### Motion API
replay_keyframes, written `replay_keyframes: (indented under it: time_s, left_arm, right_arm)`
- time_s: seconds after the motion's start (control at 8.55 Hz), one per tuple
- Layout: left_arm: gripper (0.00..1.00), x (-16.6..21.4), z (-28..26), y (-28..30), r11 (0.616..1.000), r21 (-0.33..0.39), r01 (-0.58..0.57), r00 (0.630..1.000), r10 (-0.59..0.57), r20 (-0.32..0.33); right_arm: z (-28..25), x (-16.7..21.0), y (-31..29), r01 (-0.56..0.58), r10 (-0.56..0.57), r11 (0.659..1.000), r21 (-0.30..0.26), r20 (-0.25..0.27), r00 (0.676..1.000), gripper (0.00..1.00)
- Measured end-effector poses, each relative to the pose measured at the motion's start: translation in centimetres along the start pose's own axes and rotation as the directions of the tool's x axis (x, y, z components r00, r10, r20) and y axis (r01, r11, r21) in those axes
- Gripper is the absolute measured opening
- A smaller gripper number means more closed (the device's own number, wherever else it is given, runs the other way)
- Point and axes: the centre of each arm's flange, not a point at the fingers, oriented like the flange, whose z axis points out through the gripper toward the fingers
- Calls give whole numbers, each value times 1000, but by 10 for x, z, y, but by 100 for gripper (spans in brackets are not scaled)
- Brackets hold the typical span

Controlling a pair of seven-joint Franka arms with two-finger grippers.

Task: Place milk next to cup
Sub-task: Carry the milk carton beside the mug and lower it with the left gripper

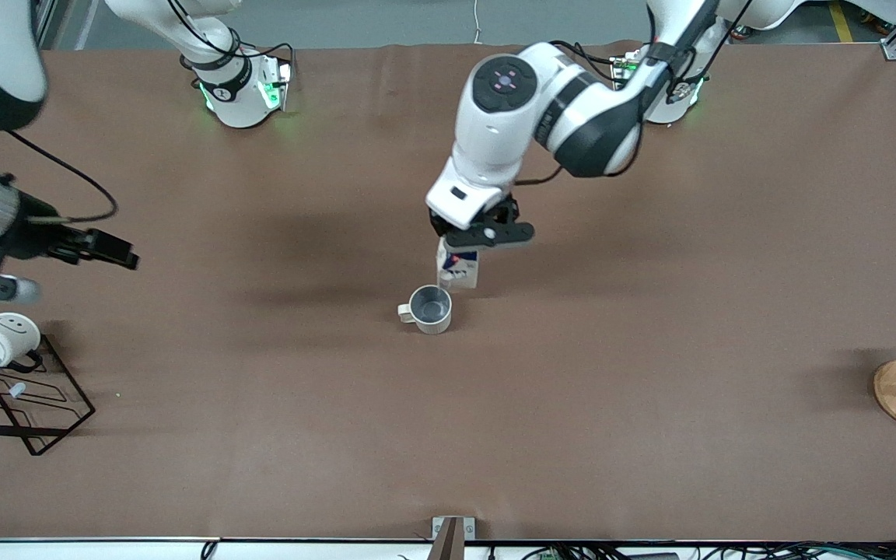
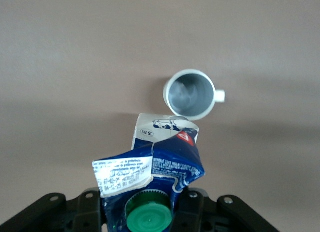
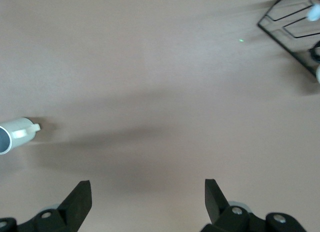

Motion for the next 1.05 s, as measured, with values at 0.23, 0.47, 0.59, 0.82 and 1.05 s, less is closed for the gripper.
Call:
replay_keyframes:
  time_s: [0.23,0.47,0.59,0.82,1.05]
  left_arm:
    - [44,-25,17,17,999,29,-36,999,36,9]
    - [43,-24,38,17,997,56,-53,999,53,13]
    - [43,-22,48,19,997,57,-58,998,57,10]
    - [43,-23,72,25,996,51,-72,997,71,7]
    - [43,-29,95,30,994,58,-88,996,87,16]
  right_arm:
    - [-22,-9,12,14,-14,999,-51,2,1000,100]
    - [-36,-20,11,20,-21,998,-66,-5,1000,100]
    - [-45,-28,12,20,-20,998,-67,-4,1000,100]
    - [-63,-53,18,17,-18,997,-79,-11,1000,100]
    - [-67,-81,24,16,-18,996,-83,-18,1000,100]
